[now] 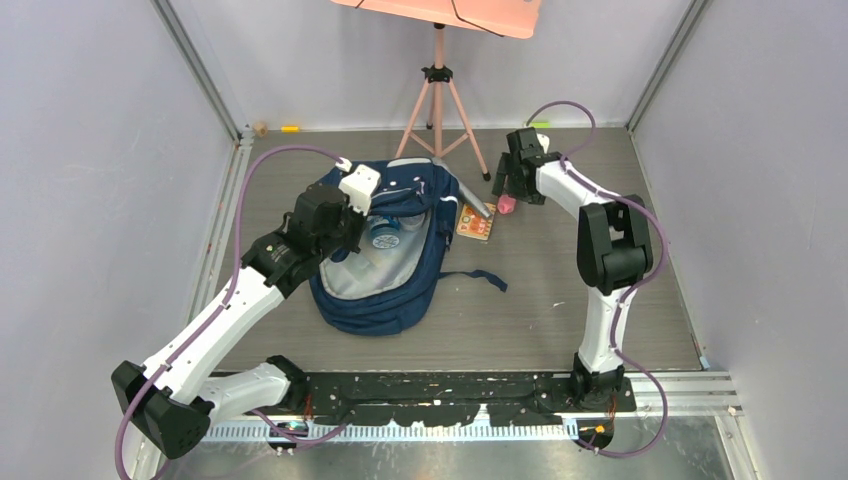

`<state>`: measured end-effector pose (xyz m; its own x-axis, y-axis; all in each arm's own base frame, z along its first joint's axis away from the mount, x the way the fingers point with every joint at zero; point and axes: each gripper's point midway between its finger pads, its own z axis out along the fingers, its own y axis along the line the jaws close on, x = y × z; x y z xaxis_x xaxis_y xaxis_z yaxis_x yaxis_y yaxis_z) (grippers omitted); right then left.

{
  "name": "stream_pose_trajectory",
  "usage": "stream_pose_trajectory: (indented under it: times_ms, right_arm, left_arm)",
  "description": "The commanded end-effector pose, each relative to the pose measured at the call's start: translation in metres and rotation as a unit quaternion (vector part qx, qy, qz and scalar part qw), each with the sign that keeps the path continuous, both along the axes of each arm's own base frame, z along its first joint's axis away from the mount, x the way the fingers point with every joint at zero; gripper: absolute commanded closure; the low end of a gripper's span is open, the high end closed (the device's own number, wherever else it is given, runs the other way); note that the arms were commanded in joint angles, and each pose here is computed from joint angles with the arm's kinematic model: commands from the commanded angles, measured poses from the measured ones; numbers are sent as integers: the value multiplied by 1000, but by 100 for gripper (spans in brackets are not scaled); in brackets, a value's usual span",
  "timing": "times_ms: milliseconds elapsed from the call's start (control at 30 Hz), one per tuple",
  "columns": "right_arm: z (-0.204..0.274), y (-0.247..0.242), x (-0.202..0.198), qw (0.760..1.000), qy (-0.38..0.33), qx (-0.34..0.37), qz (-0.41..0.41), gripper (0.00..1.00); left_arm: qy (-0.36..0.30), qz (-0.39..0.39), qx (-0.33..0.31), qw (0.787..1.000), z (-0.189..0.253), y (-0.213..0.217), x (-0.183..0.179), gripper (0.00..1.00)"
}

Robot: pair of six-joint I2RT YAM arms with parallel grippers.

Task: Pack the student bag
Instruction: Pick up the stationery from the center of the board.

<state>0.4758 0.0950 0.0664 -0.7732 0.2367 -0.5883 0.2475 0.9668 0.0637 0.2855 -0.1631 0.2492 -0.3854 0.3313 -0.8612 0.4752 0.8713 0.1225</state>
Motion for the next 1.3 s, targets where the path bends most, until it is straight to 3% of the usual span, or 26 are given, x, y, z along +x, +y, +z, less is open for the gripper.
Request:
stream_pose_trajectory:
  times_ms: [0,133,433,667,733,933,1133,1267]
  right_arm:
    - [12,10,22,1000,-22,11,12,23]
    - [-3,10,22,1000,4,3,14,40]
    - [-22,4,18,1000,24,-9,9,53]
    - [-12,-3,12,1000,18,-22,13,94]
    - [2,-7,4,999,11,-27,14,99]
    - [51,4,-46,998,4,11,54,100]
    - [87,45,-140,988,37,24,146,100]
    - [105,90,-200,973,55,89,204,100]
  left_arm:
    - [-80,-23,-95,992,69,-22,5,100]
    - [-82,-20,-93,992,69,-21,6,100]
    - [-81,-24,-97,992,70,-22,5,100]
    - [-84,-22,-97,992,71,-21,4,100]
    - [-84,-22,-97,992,71,-21,4,100]
    - [-84,-24,-99,991,72,-22,4,100]
    - [-80,-26,-102,991,71,-24,4,100]
    - [-77,-31,-105,991,70,-26,3,100]
